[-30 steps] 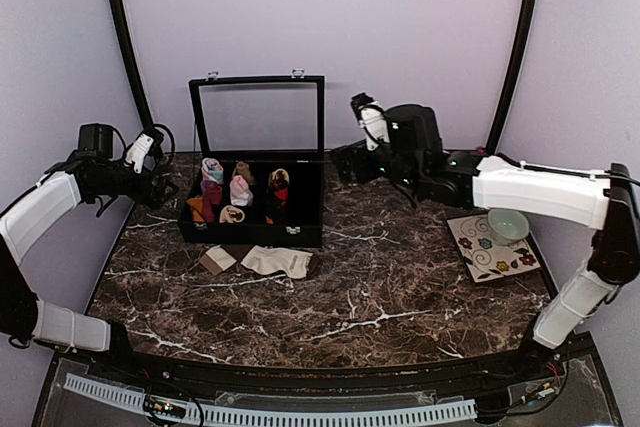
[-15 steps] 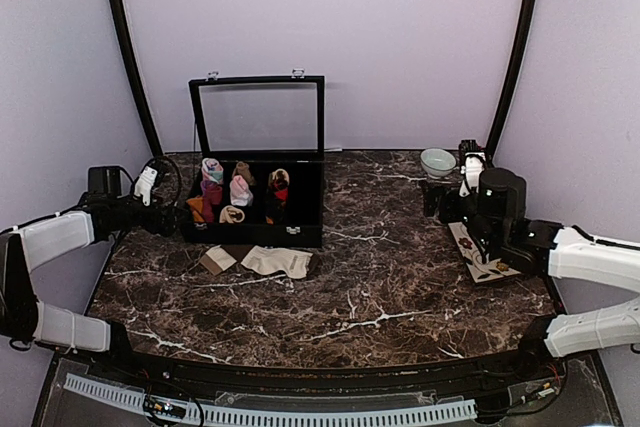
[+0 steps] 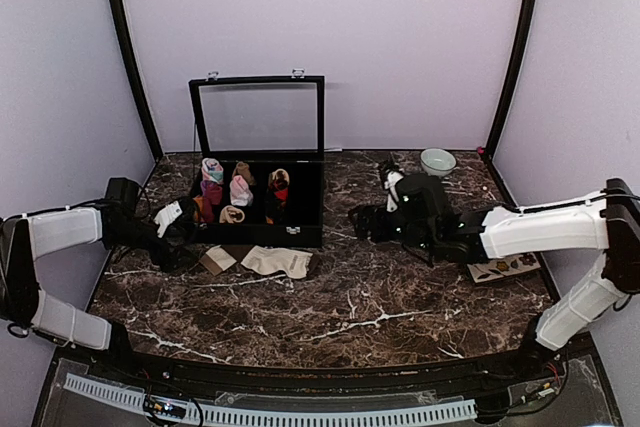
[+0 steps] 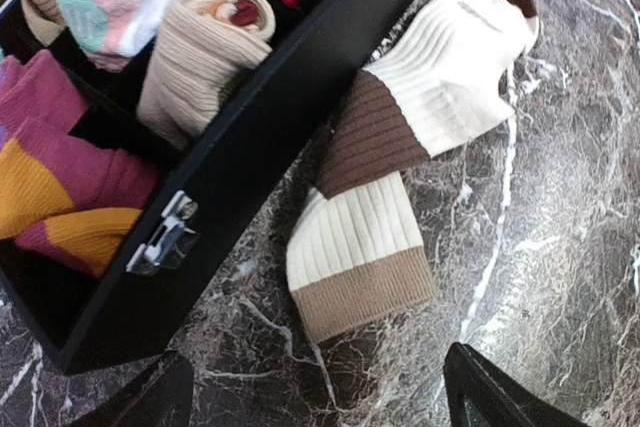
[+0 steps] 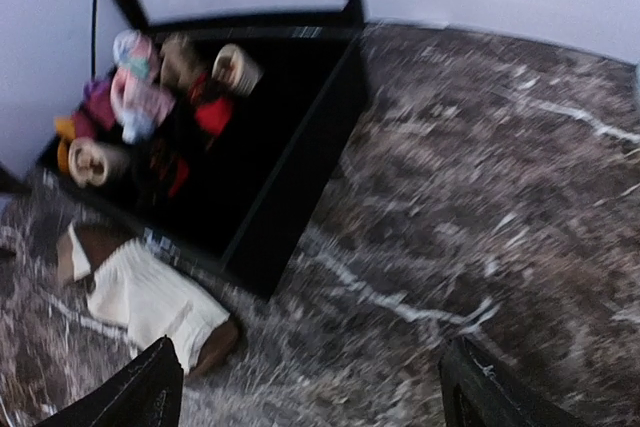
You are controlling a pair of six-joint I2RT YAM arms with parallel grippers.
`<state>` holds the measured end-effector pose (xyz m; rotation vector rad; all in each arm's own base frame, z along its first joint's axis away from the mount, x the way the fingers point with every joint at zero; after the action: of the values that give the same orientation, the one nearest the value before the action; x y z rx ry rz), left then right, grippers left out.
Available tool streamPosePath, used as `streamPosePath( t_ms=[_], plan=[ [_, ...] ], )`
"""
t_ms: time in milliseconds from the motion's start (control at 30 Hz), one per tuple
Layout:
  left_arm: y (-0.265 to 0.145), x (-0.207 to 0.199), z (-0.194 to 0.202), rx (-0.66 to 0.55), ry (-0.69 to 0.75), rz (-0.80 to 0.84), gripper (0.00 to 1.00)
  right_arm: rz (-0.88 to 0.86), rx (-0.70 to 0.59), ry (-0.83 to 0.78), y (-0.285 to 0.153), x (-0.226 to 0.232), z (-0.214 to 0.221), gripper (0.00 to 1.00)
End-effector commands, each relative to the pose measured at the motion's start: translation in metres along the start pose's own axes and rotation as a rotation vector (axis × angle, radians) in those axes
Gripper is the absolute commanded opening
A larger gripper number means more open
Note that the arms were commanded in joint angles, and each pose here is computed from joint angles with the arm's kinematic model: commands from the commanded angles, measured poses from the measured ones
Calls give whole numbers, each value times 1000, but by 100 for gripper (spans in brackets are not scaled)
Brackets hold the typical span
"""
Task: Roll the socks
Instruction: Move the sock.
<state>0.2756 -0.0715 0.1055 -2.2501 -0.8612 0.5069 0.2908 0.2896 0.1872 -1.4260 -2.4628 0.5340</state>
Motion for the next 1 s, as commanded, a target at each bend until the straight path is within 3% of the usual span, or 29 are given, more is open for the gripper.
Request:
streamPosePath(
  t_ms=[0, 133, 300, 667, 833, 967],
  plan=[
    [14, 0, 13, 105, 72, -30, 89, -136, 80, -26, 24, 65, 25, 85],
    [24, 10, 11, 122, 24, -68, 89, -170, 134, -46, 53, 104, 40, 77],
    [31, 15, 11, 139, 11, -81, 89, -87, 203, -37, 81, 114, 60, 67],
    [50, 14, 17, 201, 30, -82, 88, -130, 297, -28, 79, 136, 104, 56],
    [57, 9, 20, 231, 37, -50, 71, -124, 329, -19, 81, 137, 111, 30],
    [59, 0, 17, 249, 30, 4, 49, -107, 331, -12, 80, 132, 108, 27]
  ],
)
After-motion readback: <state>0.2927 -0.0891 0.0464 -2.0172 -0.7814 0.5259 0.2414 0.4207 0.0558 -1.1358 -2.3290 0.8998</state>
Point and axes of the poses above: each gripper's point midway between its finger pads, its own y axis out along the fingers, its own x axis along the line the jaws close on, z = x × y, the point moved 3 cm from there along -y, back along the fingers, and after that the axes turned 14 degrees about -y, right-handed, at the moved point
